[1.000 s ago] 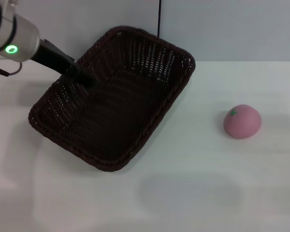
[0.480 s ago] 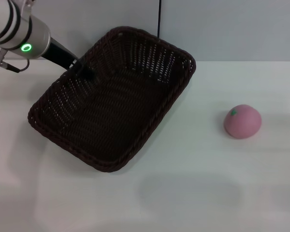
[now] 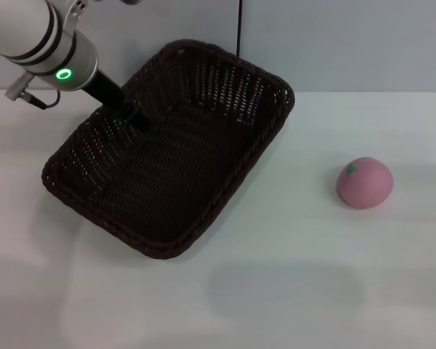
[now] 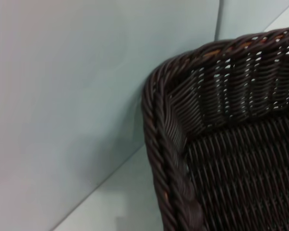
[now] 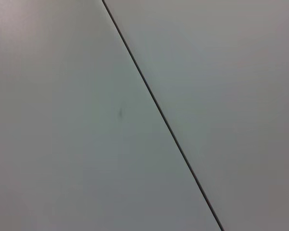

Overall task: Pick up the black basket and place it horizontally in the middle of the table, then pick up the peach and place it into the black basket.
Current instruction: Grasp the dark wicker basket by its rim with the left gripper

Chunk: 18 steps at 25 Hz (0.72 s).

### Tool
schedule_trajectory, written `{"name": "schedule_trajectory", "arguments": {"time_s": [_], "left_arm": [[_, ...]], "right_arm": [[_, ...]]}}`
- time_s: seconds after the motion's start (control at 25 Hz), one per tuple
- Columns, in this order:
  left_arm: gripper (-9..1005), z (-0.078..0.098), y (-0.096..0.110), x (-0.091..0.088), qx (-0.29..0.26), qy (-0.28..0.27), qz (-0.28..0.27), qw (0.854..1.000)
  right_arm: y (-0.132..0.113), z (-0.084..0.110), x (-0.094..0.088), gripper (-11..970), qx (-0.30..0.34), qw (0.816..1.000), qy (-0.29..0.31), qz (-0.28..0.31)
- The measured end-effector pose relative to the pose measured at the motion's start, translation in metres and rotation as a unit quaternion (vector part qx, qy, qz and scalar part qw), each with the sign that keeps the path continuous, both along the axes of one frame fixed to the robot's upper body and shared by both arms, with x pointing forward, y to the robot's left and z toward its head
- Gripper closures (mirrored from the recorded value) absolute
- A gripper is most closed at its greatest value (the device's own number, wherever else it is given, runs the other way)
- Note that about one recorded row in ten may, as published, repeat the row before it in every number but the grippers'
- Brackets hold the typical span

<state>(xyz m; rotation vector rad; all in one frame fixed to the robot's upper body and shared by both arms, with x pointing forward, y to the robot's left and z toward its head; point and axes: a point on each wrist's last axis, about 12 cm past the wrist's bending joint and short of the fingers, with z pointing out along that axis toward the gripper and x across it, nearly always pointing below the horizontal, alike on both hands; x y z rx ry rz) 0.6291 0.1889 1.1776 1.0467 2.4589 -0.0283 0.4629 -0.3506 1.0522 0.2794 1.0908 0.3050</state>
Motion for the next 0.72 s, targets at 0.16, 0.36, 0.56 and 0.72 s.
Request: {"name": "schedule_trajectory", "arguments": {"time_s": [0.16, 0.36, 0.56, 0.72], "left_arm": [[243, 0.002, -0.002, 0.001, 0.006, -0.004, -0.003, 1.000], [249, 0.002, -0.006, 0.005, 0.023, 0.000, -0.001, 1.000], [351, -0.001, -0.010, 0.006, 0.025, 0.010, 0.002, 1.000], [568, -0.002, -0.012, 0.007, 0.026, 0.014, 0.003, 1.000]], "right_arm": [[-0.003, 0.003, 0.001, 226, -0.007, 1.000, -0.006, -0.003], [-0.011, 0.007, 0.005, 227, -0.019, 1.000, -0.007, -0.013], [-0.015, 0.010, 0.011, 227, -0.026, 1.000, -0.004, -0.015], [-0.018, 0.012, 0.018, 227, -0.034, 0.999, 0.000, -0.018]]}}
